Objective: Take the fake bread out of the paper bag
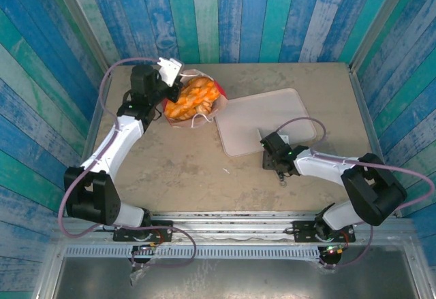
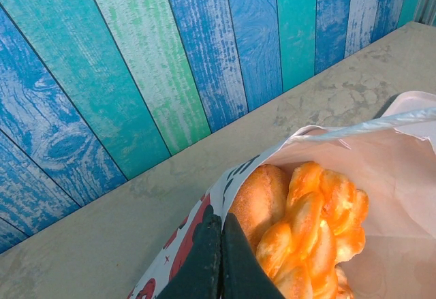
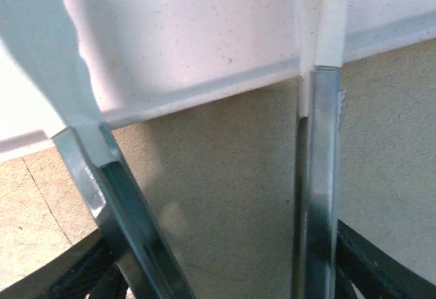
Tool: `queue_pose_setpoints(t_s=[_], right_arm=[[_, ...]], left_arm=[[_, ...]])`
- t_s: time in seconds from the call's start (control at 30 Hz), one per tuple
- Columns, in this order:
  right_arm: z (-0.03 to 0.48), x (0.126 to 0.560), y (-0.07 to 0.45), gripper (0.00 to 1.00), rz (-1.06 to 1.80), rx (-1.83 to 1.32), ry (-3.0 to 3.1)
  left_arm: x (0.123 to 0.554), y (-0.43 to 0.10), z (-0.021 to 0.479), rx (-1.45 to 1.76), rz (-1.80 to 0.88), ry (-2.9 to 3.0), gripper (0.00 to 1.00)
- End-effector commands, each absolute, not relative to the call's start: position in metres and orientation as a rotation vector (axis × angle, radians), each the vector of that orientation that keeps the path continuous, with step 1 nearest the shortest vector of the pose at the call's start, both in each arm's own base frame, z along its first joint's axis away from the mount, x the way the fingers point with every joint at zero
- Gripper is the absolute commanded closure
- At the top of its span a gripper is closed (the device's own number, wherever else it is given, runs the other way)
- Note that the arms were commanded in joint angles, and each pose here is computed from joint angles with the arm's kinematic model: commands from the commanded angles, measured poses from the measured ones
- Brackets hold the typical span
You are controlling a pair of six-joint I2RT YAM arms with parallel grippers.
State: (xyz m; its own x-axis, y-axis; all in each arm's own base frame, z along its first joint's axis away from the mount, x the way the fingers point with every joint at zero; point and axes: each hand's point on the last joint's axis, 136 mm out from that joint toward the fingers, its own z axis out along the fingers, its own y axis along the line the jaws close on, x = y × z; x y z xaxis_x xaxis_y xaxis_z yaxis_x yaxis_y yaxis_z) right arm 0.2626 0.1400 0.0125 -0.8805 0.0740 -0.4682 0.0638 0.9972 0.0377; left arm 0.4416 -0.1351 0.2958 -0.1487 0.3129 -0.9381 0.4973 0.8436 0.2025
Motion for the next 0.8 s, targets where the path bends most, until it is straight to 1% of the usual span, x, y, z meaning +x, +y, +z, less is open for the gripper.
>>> queue_pose_setpoints(t_s=[0.0, 0.1, 0.13, 0.2, 0.27, 0.33, 0.47, 0.77], right_arm=[[-0.016, 0.229, 0.139, 0.37, 0.027, 0.060, 2.828], [-0.019, 0.228, 0.140, 0.43, 0.006, 0.040, 2.846], [-0.019, 0.228, 0.140, 0.47, -0.002, 0.038, 2.850], [-0.020, 0.228, 0.141, 0.56, -0.010, 0.028, 2.855], [-0.018, 0.229, 0.141, 0.68, -0.015, 0.019, 2.857], [-0.014, 0.230, 0.143, 0.76, -0.005, 0.012, 2.851], [0.009, 0.237, 0.153, 0.86, 0.084, -0.007, 2.796], [0.099, 0.265, 0.180, 0.87, 0.324, -0.077, 2.544]], left_arm=[[0.428, -0.135, 0.353, 0.591, -0.163, 1.579, 1.00], [0.428, -0.134, 0.353, 0.590, -0.159, 1.576, 1.00], [0.428, -0.134, 0.353, 0.590, -0.158, 1.577, 1.00], [0.428, -0.133, 0.355, 0.587, -0.154, 1.573, 1.00], [0.428, -0.133, 0.354, 0.587, -0.154, 1.576, 1.00], [0.428, -0.133, 0.353, 0.586, -0.155, 1.577, 1.00], [0.429, -0.132, 0.349, 0.574, -0.155, 1.592, 1.00], [0.418, -0.131, 0.339, 0.524, -0.217, 1.627, 1.00]])
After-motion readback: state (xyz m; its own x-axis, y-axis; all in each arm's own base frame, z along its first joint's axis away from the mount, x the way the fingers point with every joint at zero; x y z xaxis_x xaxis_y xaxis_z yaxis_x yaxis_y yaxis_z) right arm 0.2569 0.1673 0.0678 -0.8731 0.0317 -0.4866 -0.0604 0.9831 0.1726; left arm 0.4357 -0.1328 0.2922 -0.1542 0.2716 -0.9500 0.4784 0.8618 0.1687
